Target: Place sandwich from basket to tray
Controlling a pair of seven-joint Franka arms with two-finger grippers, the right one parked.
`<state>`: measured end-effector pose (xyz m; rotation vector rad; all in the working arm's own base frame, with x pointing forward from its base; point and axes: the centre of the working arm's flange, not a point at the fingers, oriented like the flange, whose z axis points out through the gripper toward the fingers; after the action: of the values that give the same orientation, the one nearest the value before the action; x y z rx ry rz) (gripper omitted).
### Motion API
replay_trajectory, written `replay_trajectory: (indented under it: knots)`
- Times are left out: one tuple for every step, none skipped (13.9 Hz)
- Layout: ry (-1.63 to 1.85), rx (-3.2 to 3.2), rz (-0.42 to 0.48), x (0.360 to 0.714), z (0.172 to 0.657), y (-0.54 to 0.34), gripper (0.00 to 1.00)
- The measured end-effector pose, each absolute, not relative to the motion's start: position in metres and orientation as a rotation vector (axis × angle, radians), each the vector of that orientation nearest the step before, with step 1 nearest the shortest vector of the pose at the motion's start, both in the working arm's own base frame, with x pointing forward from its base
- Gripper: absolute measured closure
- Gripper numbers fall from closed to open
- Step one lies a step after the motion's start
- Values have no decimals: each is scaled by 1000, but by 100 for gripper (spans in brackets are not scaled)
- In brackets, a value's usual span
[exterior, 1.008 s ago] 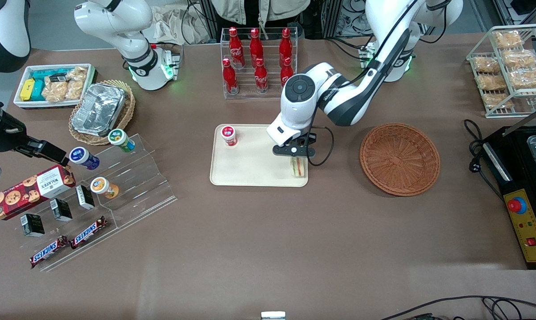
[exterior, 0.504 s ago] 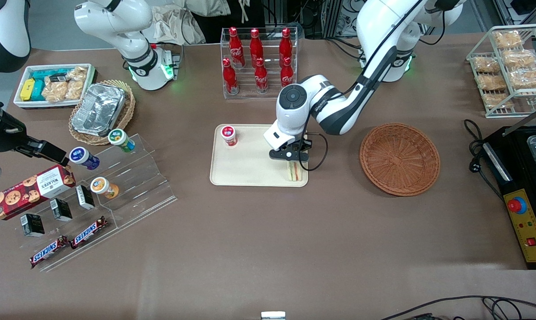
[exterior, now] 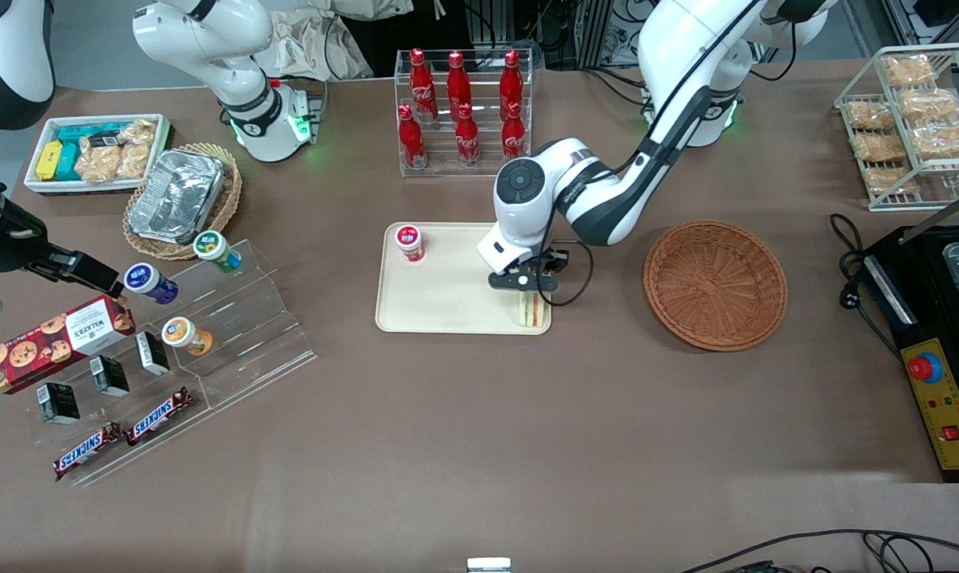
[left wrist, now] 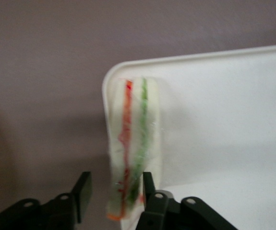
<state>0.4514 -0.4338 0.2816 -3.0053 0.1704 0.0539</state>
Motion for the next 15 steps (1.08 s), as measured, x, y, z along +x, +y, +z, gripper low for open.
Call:
replay_trajectory:
  knots:
    - [138,-2986,49,461,302,-427,34]
    - [106,-2970,35,469,328,-421,26]
    - [70,-2956,15,475,356,-412,15]
    - [25,-2948,-14,483,385,-399,6]
    - [-30,-2946,-51,491,411,-381,0]
    - [-82,-2944,-85,499,435,-362,0]
    - [-115,-2938,-105,505,453,-343,0]
    - [-128,-2929,-112,511,466,-325,0]
    - [-133,-2920,-111,517,475,-306,0]
    - [-133,-2912,-98,525,482,-285,0]
    - [-127,-2912,-75,532,488,-263,0]
    - [-112,-2921,-46,539,493,-240,0]
    - [-85,-2938,-14,543,499,-221,0]
    - [-58,-2951,17,544,507,-203,0]
    - [-41,-2961,46,544,516,-185,0]
